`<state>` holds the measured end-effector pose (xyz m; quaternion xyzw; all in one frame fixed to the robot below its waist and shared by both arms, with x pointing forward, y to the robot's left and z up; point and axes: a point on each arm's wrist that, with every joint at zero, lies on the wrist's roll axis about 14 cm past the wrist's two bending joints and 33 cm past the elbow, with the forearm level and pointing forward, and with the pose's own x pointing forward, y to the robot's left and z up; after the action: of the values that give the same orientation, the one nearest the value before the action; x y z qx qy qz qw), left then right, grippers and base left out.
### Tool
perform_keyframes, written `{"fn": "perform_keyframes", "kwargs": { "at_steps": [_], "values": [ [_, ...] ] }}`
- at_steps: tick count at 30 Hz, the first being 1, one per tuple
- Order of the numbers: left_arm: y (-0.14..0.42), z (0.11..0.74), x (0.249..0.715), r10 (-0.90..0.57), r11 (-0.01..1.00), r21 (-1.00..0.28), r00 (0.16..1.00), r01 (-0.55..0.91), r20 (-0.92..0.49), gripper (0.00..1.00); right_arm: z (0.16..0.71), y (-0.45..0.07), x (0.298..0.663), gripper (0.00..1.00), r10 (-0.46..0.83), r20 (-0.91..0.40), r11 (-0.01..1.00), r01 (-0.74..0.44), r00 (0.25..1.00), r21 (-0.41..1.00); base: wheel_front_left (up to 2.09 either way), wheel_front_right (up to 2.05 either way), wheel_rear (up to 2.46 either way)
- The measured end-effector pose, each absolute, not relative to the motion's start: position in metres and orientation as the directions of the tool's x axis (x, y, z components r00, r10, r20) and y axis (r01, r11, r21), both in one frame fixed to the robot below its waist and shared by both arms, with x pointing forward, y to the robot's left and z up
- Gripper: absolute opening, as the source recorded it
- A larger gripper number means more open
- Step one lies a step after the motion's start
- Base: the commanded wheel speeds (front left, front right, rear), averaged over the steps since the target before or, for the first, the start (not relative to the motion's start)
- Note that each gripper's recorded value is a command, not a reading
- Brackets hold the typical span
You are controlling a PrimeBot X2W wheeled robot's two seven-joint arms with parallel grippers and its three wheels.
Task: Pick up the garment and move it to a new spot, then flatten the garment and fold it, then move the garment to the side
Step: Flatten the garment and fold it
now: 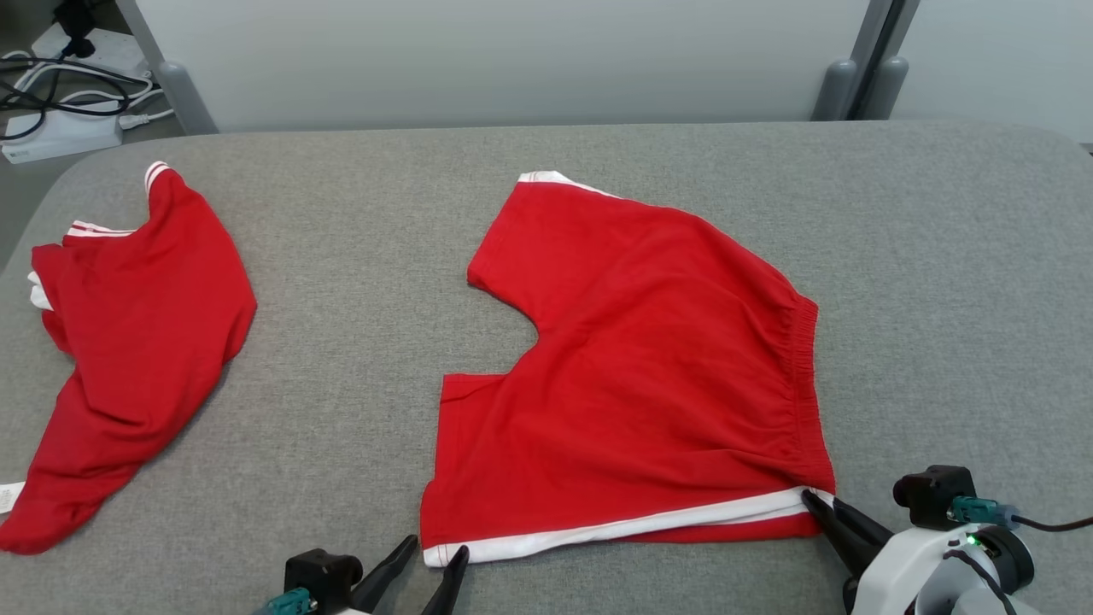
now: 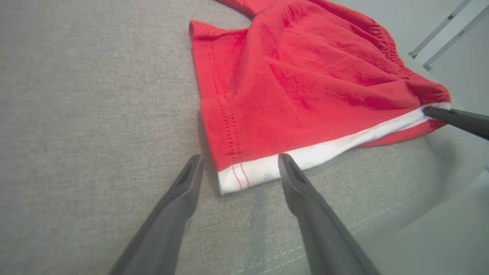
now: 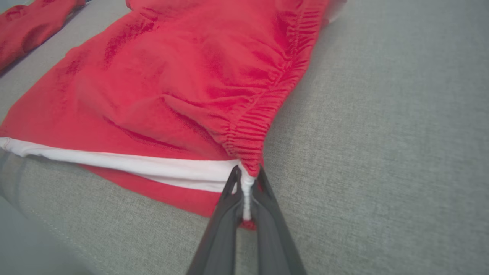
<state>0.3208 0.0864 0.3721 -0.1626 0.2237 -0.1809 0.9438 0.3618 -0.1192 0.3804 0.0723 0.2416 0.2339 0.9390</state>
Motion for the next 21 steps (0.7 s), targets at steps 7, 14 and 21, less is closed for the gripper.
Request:
{"fn": "perform_keyframes", "kwargs": {
  "at_steps": [7, 14, 21],
  "values": [
    [0.086, 0.362, 0.327, -0.425, 0.875, -0.413, 0.811, 0.253, -0.402, 1.0, 0.376, -0.123, 0.359, 0.0, 0.465, -0.433, 0.885, -0.392, 0.772, 0.251, 0.0, 0.0, 0.0],
    [0.068, 0.368, 0.321, -0.483, 0.839, -0.46, 0.788, 0.291, -0.382, 0.67, 0.382, -0.123, 0.364, 0.0, 0.465, -0.42, 0.885, -0.396, 0.78, 0.245, 0.0, 0.0, 0.0],
    [0.071, 0.37, 0.316, -0.499, 0.83, -0.469, 0.778, 0.301, -0.382, 0.44, 0.384, -0.121, 0.366, 0.0, 0.47, -0.414, 0.882, -0.403, 0.779, 0.243, 0.0, 0.0, 0.0]
  ]
}}
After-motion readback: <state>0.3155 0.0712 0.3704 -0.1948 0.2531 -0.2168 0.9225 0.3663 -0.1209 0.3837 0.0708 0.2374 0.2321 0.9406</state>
